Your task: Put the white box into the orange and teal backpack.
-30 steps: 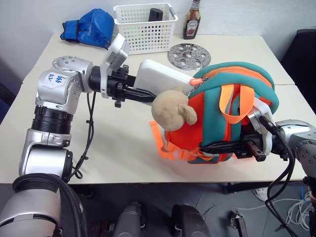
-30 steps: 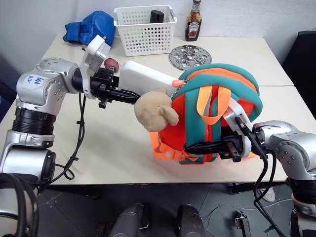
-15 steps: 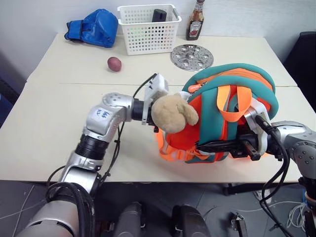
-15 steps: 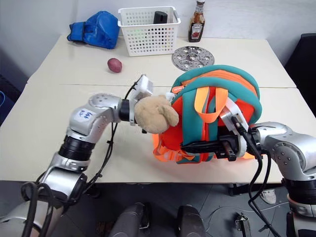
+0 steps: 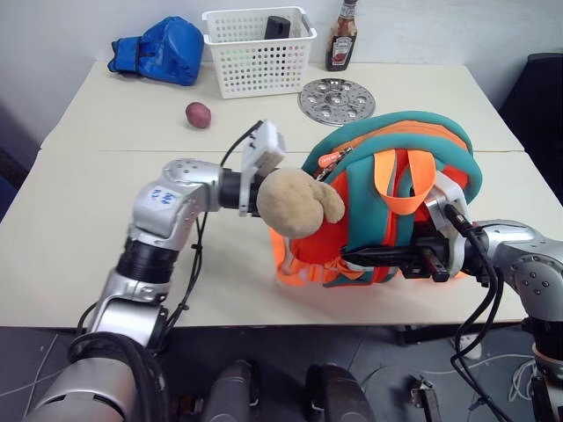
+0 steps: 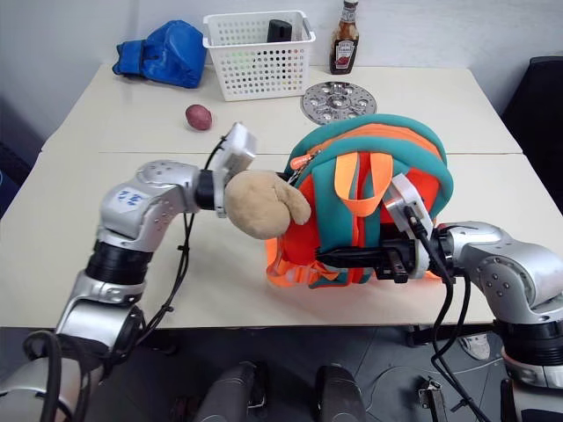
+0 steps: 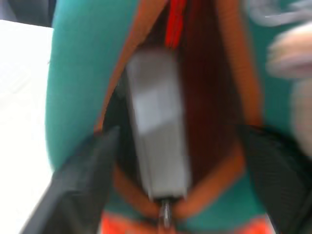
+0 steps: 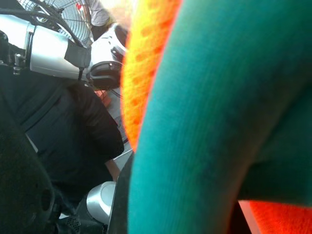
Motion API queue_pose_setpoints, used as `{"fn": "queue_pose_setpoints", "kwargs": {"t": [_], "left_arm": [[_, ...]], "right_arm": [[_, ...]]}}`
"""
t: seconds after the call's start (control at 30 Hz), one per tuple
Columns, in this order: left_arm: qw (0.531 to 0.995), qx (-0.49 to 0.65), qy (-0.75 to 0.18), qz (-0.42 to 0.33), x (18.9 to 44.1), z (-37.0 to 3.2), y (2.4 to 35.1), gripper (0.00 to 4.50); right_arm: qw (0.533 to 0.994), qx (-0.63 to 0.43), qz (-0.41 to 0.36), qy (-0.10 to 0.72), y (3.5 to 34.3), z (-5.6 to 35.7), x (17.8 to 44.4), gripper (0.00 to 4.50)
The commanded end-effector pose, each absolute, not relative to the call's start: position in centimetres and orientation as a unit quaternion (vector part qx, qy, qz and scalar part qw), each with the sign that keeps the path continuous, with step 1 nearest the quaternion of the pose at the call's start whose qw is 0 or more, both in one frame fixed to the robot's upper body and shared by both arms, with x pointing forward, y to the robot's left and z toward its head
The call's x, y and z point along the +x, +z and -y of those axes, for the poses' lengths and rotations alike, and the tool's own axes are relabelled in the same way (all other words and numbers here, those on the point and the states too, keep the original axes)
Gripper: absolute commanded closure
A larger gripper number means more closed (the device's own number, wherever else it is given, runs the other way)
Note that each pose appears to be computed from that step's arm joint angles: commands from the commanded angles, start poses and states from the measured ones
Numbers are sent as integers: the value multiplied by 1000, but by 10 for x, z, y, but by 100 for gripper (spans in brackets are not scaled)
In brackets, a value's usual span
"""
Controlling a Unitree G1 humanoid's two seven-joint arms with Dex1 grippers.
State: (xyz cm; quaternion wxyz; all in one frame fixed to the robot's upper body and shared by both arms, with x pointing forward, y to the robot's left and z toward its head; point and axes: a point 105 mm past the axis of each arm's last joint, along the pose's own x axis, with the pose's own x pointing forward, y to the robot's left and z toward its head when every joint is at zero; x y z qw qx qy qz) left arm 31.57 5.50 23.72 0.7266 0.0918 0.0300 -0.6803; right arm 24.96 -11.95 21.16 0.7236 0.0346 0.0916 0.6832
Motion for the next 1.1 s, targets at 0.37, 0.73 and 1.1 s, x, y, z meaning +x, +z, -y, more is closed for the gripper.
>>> {"fn": "queue_pose_setpoints", "kwargs": {"t": [0.37, 0.73, 1.1], "left_arm": [[731, 165, -662, -12, 265, -135, 283, 32], [815, 241, -517, 100, 309, -106, 297, 32], [783, 198, -587, 60, 310, -81, 270, 32]], "right_arm": [[736, 21, -75, 672, 213, 115, 261, 450], [732, 21, -76, 677, 213, 113, 261, 450], [734, 24, -72, 675, 214, 113, 258, 450]]}}
